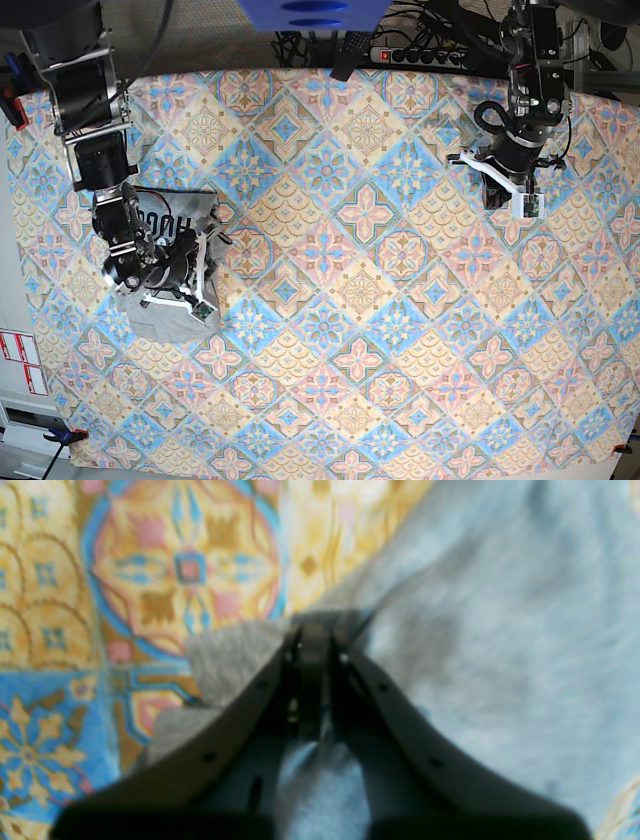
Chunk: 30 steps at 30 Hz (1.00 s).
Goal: Fold the T-shirt properly
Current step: 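Drag the folded shirt with the right gripper to the tablecloth edge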
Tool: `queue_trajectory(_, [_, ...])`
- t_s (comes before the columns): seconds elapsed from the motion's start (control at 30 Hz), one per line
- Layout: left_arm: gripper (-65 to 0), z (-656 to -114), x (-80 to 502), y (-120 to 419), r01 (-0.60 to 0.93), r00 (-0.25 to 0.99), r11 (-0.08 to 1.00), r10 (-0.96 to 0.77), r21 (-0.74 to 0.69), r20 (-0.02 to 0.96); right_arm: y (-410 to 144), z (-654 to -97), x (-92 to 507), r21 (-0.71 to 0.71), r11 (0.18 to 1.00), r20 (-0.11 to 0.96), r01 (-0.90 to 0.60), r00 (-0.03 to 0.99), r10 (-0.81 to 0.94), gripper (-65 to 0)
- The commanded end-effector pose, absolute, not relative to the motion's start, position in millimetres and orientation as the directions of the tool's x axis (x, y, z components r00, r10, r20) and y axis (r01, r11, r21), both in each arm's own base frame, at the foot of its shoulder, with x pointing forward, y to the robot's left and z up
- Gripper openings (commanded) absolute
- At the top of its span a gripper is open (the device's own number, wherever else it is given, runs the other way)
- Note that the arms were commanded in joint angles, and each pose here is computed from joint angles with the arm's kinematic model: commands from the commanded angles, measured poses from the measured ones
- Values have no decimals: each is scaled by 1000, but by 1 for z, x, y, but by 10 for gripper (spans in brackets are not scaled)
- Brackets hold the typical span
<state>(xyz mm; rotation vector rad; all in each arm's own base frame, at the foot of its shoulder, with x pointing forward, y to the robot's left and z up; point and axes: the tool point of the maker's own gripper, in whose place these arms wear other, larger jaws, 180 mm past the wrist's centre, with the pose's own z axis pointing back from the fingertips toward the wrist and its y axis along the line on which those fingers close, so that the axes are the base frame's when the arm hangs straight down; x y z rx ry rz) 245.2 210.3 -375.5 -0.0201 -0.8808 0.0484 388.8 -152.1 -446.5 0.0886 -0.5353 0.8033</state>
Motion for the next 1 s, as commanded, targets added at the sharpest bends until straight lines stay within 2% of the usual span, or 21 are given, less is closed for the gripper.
queue_trajectory(0.0, [-650,-364,251,214,-35,602,999,42,-26,797,-150,-420,411,-170,694,541,-700,522,659,-626])
queue_trajectory(0.23, [-650,-364,251,215,-36,601,999,41,-24,799,-130,-411,389,-192,664,569,-723,469,675,-627])
queue_trajectory(0.63, [-650,-363,252,214,-33,598,999,39,-25,800,-181,-394,361,-207,792,620,-574,549,560,-627])
queue_trajectory(0.8, [-650,-363,252,214,-33,598,999,39,-25,800,-191,-407,355,-178,812,602,-556,591,537,-627])
queue_trajectory(0.97, [-650,-363,252,213,-32,599,999,39,-25,800,-190,-443,337,-91,831,568,-549,657,496,-627])
